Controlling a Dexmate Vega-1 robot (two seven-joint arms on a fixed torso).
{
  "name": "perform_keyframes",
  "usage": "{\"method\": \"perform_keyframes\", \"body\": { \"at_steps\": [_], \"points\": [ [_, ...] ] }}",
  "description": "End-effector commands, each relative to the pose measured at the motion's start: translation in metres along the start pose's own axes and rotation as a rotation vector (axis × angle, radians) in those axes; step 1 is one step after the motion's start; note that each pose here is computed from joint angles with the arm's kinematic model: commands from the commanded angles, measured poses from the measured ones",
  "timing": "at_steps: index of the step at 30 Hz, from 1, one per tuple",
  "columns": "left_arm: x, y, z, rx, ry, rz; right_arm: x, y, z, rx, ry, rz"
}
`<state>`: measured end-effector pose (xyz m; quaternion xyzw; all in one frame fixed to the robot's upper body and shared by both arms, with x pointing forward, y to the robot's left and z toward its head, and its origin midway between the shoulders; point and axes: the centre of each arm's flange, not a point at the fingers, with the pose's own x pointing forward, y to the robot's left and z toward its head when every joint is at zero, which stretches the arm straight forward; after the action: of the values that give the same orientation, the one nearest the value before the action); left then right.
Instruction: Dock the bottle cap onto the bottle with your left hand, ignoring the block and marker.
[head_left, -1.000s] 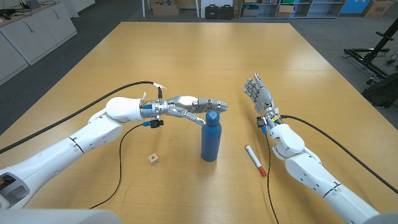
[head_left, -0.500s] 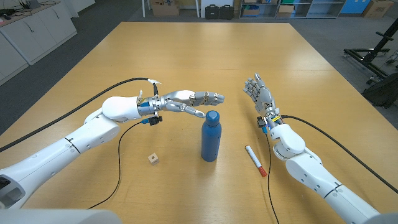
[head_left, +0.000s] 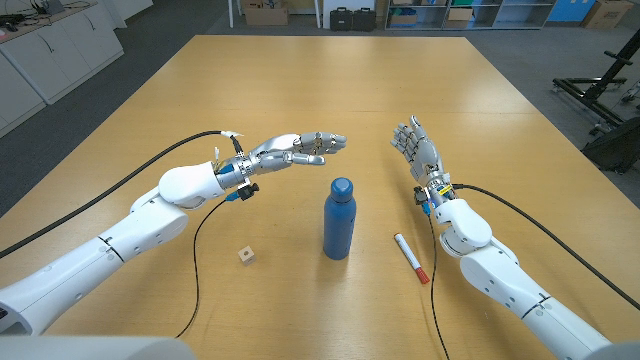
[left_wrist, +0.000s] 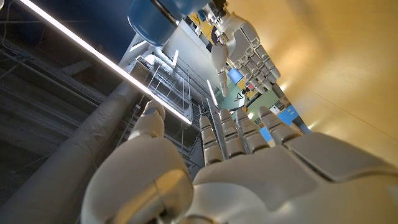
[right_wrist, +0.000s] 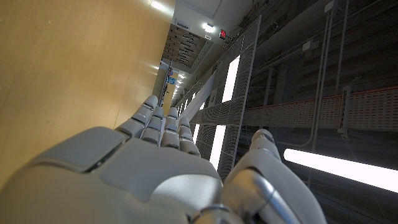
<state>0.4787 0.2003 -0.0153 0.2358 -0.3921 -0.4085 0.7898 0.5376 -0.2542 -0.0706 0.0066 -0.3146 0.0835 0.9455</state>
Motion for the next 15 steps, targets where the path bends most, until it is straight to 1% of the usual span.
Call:
{"method": "perform_keyframes", "body": {
  "at_steps": [1,5,8,10,15],
  "points": [
    [-0.031,0.008,-0.006,-0.023,0.042,0.254,-0.001,0.009,0.010,-0.012,0.003,0.000],
    [-0.042,0.014,-0.007,0.056,0.079,0.357,0.000,0.014,0.012,0.004,-0.018,0.003],
    [-0.046,0.018,-0.007,0.091,0.102,0.391,0.001,0.016,0.014,0.010,-0.024,0.004],
    [-0.047,0.020,-0.007,0.102,0.107,0.404,0.001,0.017,0.015,0.008,-0.025,0.002],
    [-0.050,0.024,-0.011,0.110,0.122,0.446,0.001,0.017,0.010,0.016,-0.022,0.004]
  ]
}}
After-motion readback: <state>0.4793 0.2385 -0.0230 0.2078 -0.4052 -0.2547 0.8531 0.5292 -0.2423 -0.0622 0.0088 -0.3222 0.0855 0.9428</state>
